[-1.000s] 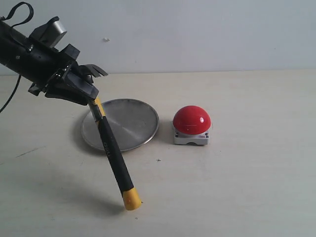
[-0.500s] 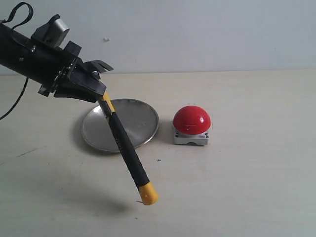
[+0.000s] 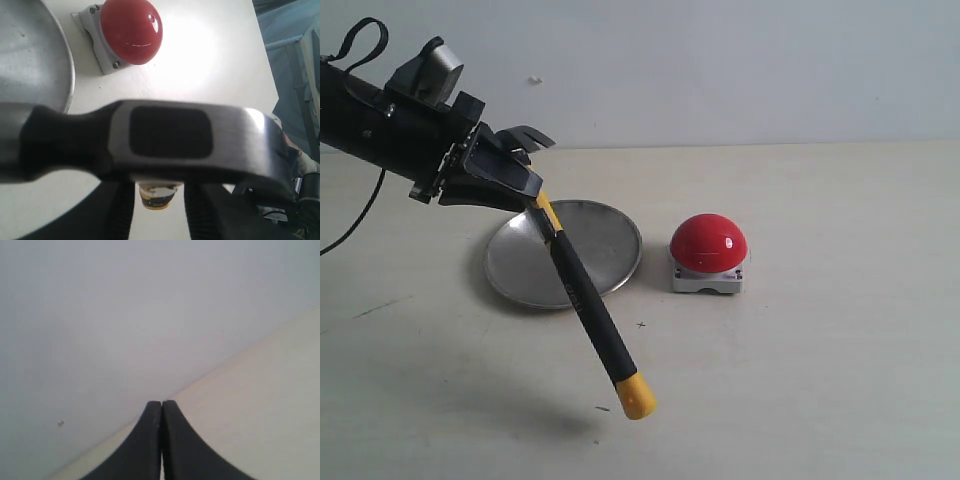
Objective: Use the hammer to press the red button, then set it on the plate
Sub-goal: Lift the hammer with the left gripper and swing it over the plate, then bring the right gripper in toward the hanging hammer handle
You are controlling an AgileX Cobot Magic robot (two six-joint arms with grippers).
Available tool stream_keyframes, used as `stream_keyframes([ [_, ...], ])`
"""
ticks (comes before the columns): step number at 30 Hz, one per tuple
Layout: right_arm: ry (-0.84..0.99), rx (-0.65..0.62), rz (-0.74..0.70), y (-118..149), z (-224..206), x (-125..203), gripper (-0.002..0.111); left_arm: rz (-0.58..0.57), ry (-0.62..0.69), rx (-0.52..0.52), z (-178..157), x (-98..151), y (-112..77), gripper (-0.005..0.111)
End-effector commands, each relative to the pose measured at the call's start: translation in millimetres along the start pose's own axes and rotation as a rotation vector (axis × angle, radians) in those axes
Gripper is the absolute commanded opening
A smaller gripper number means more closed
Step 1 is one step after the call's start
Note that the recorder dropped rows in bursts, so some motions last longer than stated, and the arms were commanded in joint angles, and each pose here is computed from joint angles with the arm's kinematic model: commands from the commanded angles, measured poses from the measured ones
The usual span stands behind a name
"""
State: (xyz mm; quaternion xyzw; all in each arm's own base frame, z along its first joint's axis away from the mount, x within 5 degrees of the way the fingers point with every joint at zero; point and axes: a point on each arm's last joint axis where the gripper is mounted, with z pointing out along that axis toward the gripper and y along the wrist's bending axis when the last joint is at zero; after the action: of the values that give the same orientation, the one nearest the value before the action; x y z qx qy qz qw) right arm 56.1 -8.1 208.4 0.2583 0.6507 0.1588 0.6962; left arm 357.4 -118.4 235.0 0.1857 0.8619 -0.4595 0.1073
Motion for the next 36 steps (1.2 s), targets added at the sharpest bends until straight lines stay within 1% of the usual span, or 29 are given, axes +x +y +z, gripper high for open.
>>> stream_keyframes([
  [1, -0.125, -0.046, 0.064, 3, -1, -10, 0.0, -0.005, -0.047, 0.054, -3, -4, -9.5, 0.0],
  [4, -0.265, -0.098, 0.082, 7, -4, -23, 0.0, -0.002, -0.046, 0.052, -3, -4, -9.3, 0.0],
  [5, -0.291, -0.112, 0.111, 8, -5, -25, 0.0, -0.002, -0.047, 0.054, -3, -4, -9.4, 0.0],
  [7, -0.267, -0.112, 0.148, 10, -5, -26, 0.0, -0.002, -0.047, 0.054, -3, -4, -9.4, 0.0],
  [8, -0.254, -0.114, 0.126, 14, -6, -31, 0.0, -0.002, -0.049, 0.055, -3, -4, -9.6, 0.0],
  [12, -0.094, -0.032, -0.087, 31, 10, -48, 0.0, -0.001, -0.057, 0.063, -3, -5, -10.3, 0.0],
  [16, 0.099, 0.061, -0.228, 46, 39, -69, 0.0, 0.008, -0.059, 0.065, -3, -5, -10.5, 0.0],
  [20, 0.415, 0.146, -0.435, 53, 81, -77, 0.0, 0.006, -0.063, 0.068, -3, -6, -10.8, 0.0],
  [22, 0.597, 0.146, -0.511, 56, 101, -76, 0.0, 0.006, -0.063, 0.068, -3, -6, -10.8, 0.0],
  [24, 0.773, 0.102, -0.572, 57, 116, -69, 0.0, 0.008, -0.062, 0.068, -3, -6, -10.8, 0.0],
  [26, 0.93, 0.007, -0.586, 61, 129, -59, 0.0, 0.008, -0.062, 0.068, -3, -6, -10.8, 0.0],
  [28, 1.023, -0.092, -0.512, 66, 138, -47, 0.0, 0.008, -0.062, 0.068, -3, -6, -10.8, 0.0],
  [30, 1.068, -0.175, -0.425, 68, 147, -35, 0.003, 0.008, -0.062, 0.068, -3, -6, -10.8, 0.0],
  [32, 1.121, -0.294, -0.393, 73, 154, -22, 0.011, 0.008, -0.062, 0.068, -3, -6, -10.8, 0.0],
  [34, 1.175, -0.398, -0.422, 80, 157, -8, 0.021, 0.008, -0.062, 0.068, -3, -6, -10.8, 0.0],
  [36, 1.197, -0.462, -0.45, 88, 159, 5, 0.03, 0.008, -0.062, 0.068, -3, -6, -10.8, 0.0],
])
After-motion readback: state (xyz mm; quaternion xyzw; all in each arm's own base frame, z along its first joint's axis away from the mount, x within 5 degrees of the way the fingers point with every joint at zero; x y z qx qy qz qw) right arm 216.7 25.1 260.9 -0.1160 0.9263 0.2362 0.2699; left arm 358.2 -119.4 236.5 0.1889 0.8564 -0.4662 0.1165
